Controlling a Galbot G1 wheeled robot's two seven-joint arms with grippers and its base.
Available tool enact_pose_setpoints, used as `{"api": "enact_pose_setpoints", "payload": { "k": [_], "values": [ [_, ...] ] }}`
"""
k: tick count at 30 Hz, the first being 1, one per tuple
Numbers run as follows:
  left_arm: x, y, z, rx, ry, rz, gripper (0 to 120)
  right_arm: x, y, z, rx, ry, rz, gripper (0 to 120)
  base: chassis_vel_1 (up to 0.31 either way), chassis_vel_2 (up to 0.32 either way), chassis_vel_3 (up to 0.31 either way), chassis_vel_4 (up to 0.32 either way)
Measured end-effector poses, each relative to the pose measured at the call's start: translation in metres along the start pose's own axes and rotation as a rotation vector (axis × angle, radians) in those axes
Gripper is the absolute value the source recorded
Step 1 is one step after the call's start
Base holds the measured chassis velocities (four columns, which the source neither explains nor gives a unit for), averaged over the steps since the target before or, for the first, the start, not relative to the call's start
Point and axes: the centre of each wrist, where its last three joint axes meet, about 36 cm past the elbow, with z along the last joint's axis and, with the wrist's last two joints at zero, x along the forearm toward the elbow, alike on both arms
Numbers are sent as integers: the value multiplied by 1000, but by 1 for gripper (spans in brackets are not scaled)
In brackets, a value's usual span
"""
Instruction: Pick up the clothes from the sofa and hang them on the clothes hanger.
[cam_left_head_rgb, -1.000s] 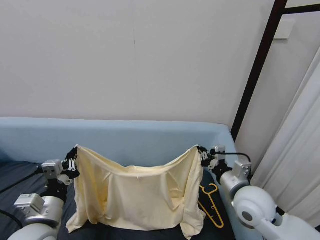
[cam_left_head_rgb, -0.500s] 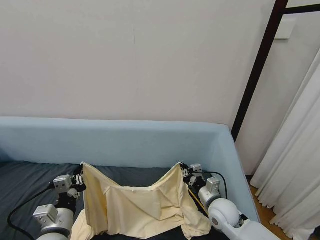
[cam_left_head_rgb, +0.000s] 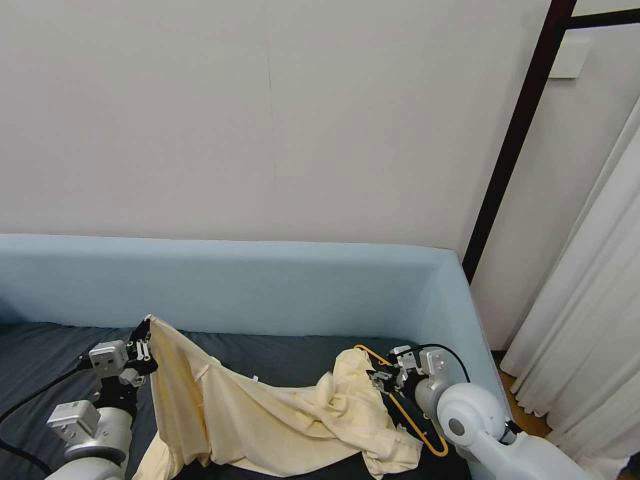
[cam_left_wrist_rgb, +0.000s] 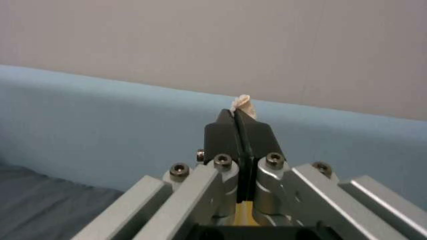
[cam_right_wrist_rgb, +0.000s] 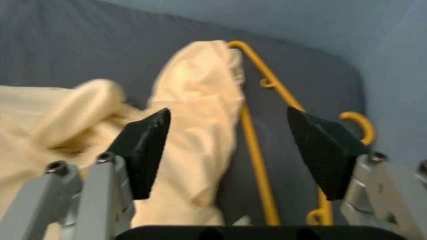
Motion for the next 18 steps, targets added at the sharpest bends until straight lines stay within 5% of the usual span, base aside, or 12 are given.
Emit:
{"api": "enact_pose_setpoints", "payload": {
  "k": [8,18],
  "values": [
    [0,-2,-19,-12,-39,39,0,-73,-54,34,31,48,83,100,0,0,0,0],
    [-2,1,-22,-20,-56,34,0,-98,-69,61,66,145,90,100,0,0,0,0]
  ]
}}
